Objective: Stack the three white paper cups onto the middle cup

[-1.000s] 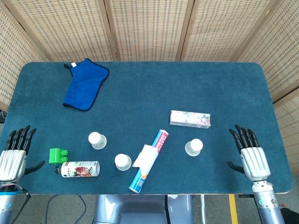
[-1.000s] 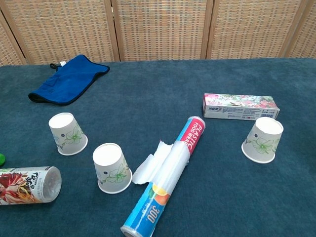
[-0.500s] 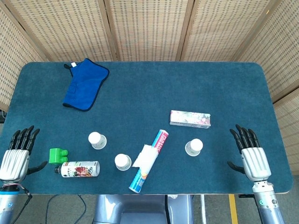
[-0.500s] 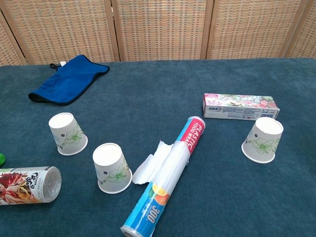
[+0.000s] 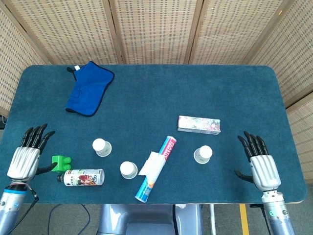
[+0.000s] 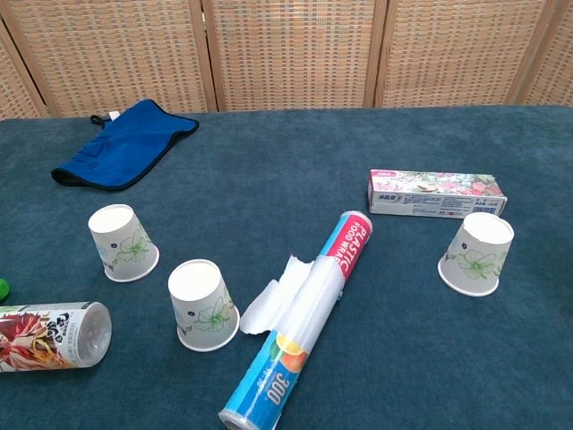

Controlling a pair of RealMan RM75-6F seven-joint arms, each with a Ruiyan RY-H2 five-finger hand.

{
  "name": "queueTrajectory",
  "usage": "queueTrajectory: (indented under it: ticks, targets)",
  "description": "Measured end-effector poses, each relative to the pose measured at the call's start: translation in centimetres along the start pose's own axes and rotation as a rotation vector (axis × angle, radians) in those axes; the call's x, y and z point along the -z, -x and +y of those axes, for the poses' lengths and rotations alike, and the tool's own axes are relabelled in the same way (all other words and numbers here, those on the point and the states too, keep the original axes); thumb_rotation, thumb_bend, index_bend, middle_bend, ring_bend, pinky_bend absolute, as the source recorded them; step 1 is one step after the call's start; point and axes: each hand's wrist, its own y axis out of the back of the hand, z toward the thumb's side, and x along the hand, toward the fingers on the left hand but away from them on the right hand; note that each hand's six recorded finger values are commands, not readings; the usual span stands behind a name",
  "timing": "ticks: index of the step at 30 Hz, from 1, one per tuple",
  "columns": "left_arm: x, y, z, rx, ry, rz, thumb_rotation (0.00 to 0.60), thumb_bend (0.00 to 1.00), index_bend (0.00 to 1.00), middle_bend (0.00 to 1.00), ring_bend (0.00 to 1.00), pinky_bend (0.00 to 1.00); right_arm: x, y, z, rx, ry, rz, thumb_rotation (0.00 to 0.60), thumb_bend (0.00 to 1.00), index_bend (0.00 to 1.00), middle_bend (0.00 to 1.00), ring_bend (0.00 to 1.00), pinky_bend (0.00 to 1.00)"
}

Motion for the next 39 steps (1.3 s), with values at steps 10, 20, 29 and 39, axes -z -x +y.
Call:
queueTrajectory:
  ticks: [10,20,29,39]
  targets:
    - [-3.4,-6.7,-0.9,0.132,-0.043,-0.106,0.600,0.15,0.27,0.00,0.00,0.00,1.5,0.1,-0.1,0.000,-0.033,-0.019,0.600,0.08,0.00,0.00,0.00,0.00]
    - [-6.5,-9.7,-2.0,0.205,-0.100,-0.155,0.600,0.15,0.28,0.00,0.00,0.00,1.9,0.2,0.2,0.010,-0.019,-0.026,0.600,0.08,0.00,0.00,0.00,0.00]
    - [-7.8,-10.6,-3.4,0.267,-0.157,-0.164,0.600,0.16,0.29,0.00,0.00,0.00,2.0,0.3,0.7,0.029,-0.008,-0.027,0.600,0.08,0.00,0.00,0.00,0.00]
    - [-8.3,-11.2,-5.8,0.314,-0.183,-0.158,0.600,0.16,0.29,0.00,0.00,0.00,2.2,0.3,0.8,0.030,0.006,-0.028,0.600,0.08,0.00,0.00,0.00,0.00]
